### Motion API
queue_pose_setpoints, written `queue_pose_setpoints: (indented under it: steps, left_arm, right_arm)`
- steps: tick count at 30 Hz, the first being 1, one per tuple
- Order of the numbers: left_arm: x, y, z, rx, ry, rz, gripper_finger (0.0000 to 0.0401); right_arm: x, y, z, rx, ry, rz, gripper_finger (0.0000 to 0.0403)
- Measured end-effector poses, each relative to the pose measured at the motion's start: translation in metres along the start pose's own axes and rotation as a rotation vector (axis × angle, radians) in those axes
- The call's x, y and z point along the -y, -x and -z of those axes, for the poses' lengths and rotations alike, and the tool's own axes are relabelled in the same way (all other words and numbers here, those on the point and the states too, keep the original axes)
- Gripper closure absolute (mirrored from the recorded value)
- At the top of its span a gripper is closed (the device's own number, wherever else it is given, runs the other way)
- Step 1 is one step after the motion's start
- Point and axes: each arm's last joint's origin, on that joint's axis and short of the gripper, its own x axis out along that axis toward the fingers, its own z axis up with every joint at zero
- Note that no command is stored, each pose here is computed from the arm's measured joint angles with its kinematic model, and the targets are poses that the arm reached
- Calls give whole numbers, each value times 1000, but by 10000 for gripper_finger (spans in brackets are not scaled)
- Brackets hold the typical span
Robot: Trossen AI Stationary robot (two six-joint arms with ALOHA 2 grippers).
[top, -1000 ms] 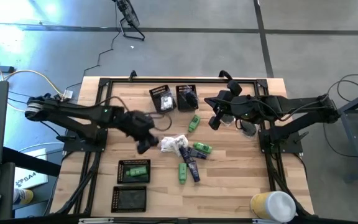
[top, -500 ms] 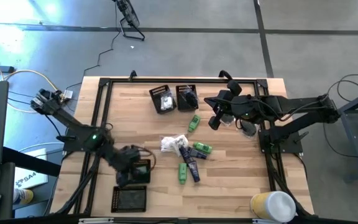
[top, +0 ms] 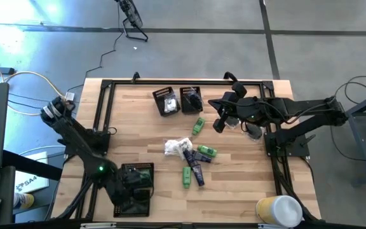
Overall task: Pick & Place Travel size toiletries
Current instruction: Put the dark blue shave cream into the bottom left basket
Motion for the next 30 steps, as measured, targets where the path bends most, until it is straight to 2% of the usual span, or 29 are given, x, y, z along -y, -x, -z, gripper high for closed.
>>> queue_pose_setpoints:
  steps: [12,30]
  left_arm:
    - [17,-44,7,-46,-3,75,260]
    - [18,-46,7,-48,-1,78,260]
  right_arm:
    - [0,0,0,-3,2,0,400]
    - [0,0,1,-7,5,1,400]
